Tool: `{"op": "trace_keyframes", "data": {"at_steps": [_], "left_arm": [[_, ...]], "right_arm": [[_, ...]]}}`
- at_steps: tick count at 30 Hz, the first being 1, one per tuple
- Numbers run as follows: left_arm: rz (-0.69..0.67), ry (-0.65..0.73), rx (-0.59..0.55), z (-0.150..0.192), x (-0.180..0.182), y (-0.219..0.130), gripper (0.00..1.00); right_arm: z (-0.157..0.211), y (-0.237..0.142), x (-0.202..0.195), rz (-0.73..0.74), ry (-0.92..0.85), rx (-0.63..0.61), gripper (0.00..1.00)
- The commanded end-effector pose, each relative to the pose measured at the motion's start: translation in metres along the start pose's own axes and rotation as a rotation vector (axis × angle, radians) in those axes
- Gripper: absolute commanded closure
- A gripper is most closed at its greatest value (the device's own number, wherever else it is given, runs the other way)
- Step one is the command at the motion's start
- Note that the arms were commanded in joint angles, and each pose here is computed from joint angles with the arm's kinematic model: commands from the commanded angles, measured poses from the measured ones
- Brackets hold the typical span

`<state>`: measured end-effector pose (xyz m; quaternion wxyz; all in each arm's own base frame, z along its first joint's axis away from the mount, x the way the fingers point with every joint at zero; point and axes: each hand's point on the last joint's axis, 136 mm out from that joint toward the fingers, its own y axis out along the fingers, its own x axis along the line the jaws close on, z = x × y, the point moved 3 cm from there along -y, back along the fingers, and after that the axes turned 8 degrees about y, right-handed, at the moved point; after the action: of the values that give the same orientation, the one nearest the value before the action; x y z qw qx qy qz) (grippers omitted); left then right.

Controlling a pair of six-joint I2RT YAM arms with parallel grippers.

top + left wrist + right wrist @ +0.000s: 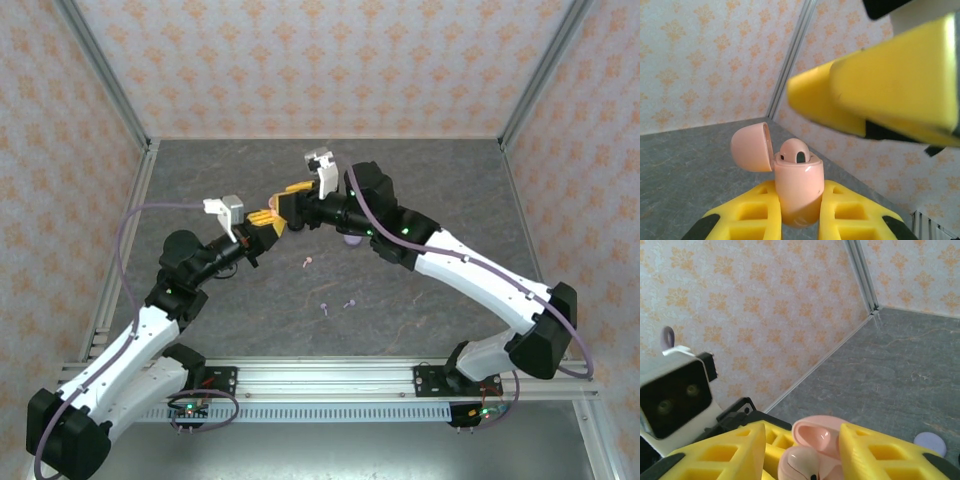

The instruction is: Insert the wireless bluetooth earbuds into the charging case

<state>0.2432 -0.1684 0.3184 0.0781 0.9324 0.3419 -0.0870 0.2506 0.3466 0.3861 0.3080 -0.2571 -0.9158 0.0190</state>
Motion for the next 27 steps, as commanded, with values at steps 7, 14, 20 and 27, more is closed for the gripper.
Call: {"op": "trace_keyframes", "data": {"at_steps": [7,14,20,27], "left_arm": [[-0.048,0.158,0.011,-0.009,-0.005,-0.016,0.86],[-0.056,0.225,0.006,-0.019,-0.013,-0.028,0.86],[-0.059,0.246,0.009,-0.021,-0.015,-0.031,0.86],[-0.064,0.247,0.009,-0.022,-0.015,-0.032,0.86]], "right_arm": [[-0.007,-0.04,-0.075,0.367,0.129,0.02,0.52],[0.072,-0.004,-0.153,0.573,0.288,0.247,0.53],[0.131,0.046,-0.183,0.587,0.358,0.401,0.53],[0.181,0.071,-0.209,0.692,0.348,0.538,0.52]]}}
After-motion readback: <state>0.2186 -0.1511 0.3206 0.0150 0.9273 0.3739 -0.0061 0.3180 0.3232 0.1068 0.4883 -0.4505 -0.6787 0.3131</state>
